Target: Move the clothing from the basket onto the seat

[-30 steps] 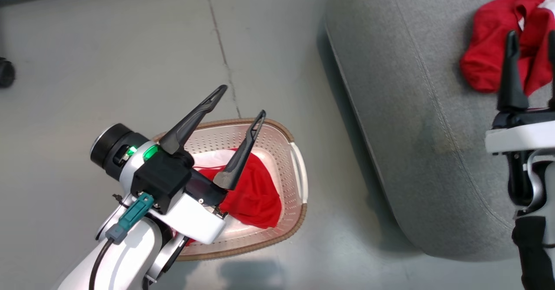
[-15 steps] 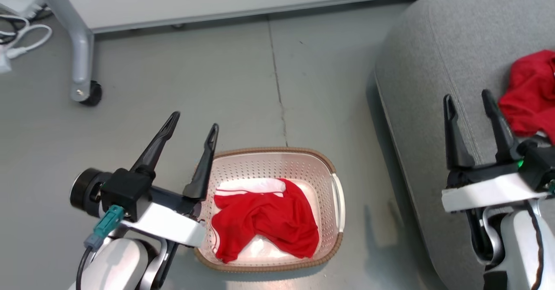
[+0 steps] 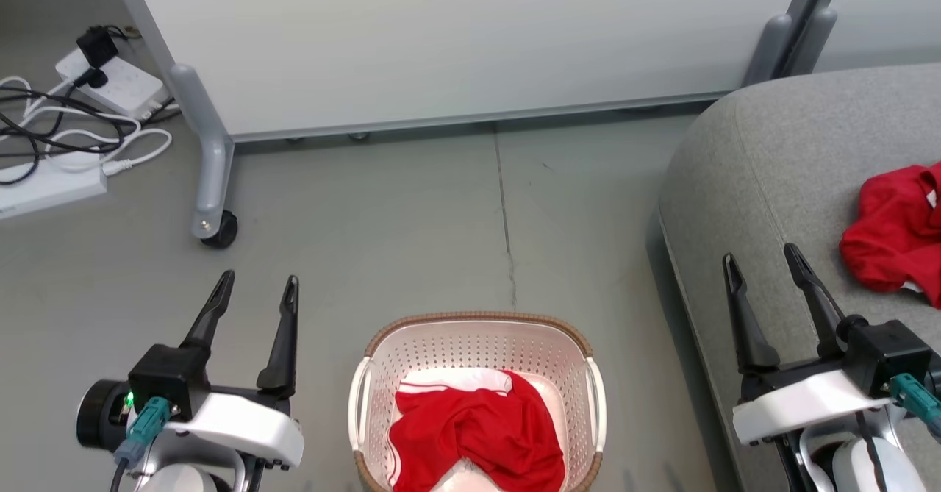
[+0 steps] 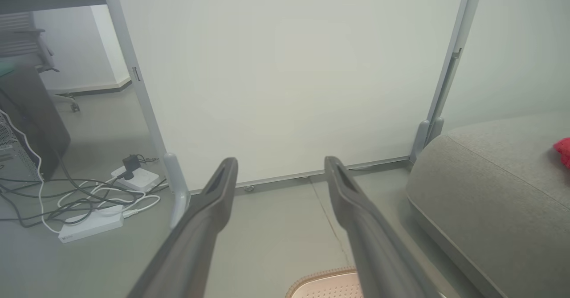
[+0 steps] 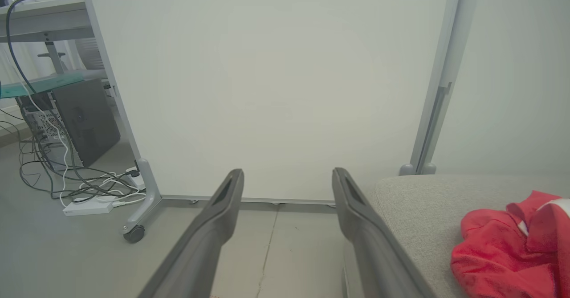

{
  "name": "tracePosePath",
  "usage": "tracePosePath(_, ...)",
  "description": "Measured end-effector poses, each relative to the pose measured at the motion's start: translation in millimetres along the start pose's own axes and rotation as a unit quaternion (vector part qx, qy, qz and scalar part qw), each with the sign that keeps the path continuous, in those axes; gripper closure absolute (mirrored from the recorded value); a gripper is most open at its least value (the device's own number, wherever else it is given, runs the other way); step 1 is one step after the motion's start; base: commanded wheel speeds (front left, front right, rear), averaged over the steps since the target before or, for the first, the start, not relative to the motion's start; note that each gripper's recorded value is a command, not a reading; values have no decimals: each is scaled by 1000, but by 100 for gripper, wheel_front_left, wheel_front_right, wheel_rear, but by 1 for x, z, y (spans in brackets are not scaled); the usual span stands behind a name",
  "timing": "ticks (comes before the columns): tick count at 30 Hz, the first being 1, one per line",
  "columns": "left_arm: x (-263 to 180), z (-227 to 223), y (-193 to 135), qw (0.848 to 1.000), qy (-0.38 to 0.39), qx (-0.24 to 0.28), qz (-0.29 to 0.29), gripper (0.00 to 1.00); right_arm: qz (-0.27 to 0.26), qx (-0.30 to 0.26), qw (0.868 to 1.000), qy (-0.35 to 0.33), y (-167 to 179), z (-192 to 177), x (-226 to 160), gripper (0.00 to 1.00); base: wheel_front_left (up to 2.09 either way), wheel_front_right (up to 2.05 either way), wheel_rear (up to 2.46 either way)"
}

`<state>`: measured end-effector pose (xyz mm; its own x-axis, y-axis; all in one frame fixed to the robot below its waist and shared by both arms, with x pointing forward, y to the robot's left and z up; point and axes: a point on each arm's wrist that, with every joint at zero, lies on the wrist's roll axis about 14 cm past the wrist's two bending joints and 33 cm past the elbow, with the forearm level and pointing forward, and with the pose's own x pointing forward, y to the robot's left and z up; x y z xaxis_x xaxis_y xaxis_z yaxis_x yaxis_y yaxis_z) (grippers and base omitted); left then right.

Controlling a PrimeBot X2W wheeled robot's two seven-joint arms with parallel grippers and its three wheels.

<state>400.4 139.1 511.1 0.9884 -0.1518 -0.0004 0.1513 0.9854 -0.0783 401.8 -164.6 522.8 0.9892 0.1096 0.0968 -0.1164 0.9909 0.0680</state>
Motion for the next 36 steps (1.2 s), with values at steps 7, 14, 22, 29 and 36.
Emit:
tracePosePath(7, -24, 1, 8, 1000, 0, 2, 23, 0, -7, -2, 1000, -1, -1, 8, -22, 0, 0, 0, 0)
tracePosePath(14, -40, -1, 12, 999, 4, 0, 35, 0, -7, 3, 1000, 2, 2, 14, -37, 0, 0, 0, 0)
tracePosePath(22, -52, -4, 21, 999, 9, 0, 50, 0, 0, 15, 1000, 7, 8, 15, -43, 0, 0, 0, 0)
tracePosePath(29, -52, -5, 24, 998, 11, -2, 55, 0, -1, 20, 1000, 15, 8, 13, -46, 0, 0, 0, 0)
tracePosePath(36, -52, -6, 24, 998, 13, -3, 55, 0, -2, 22, 1000, 16, 8, 12, -46, 0, 0, 0, 0)
